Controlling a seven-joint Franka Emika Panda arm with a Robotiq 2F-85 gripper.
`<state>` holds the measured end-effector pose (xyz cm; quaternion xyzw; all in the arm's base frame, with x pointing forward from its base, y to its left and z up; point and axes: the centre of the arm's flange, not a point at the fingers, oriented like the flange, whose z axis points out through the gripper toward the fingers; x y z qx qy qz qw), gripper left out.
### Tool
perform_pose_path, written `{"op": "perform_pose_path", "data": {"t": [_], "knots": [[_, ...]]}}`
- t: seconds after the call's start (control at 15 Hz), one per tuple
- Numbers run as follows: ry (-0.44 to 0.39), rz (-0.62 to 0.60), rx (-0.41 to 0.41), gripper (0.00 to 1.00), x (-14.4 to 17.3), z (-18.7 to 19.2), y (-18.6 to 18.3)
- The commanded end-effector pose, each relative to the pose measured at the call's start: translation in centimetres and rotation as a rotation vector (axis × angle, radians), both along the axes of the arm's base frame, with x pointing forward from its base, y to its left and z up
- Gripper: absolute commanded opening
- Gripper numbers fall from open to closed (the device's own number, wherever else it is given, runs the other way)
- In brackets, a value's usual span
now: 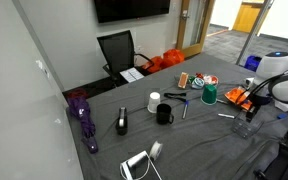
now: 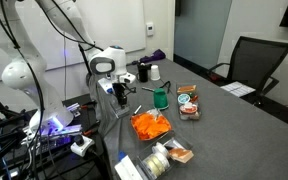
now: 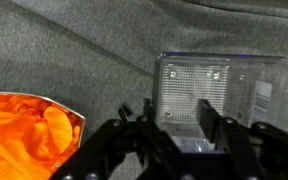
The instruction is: Move the clear container on the left to the right.
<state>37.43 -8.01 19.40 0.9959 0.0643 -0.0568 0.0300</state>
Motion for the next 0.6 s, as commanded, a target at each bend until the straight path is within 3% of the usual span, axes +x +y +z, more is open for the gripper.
{"op": "perform_pose_path", "data": {"t": [0.0,0.2,0.53], "knots": [[-0.022,0.010,0.035,0.80,-1.1,2.9,2.0],[-0.057,0.003,0.036,1.00,-1.2,5.4,3.1],[-0.074,0.008,-0.005,1.00,-1.4,9.9,4.3]]}}
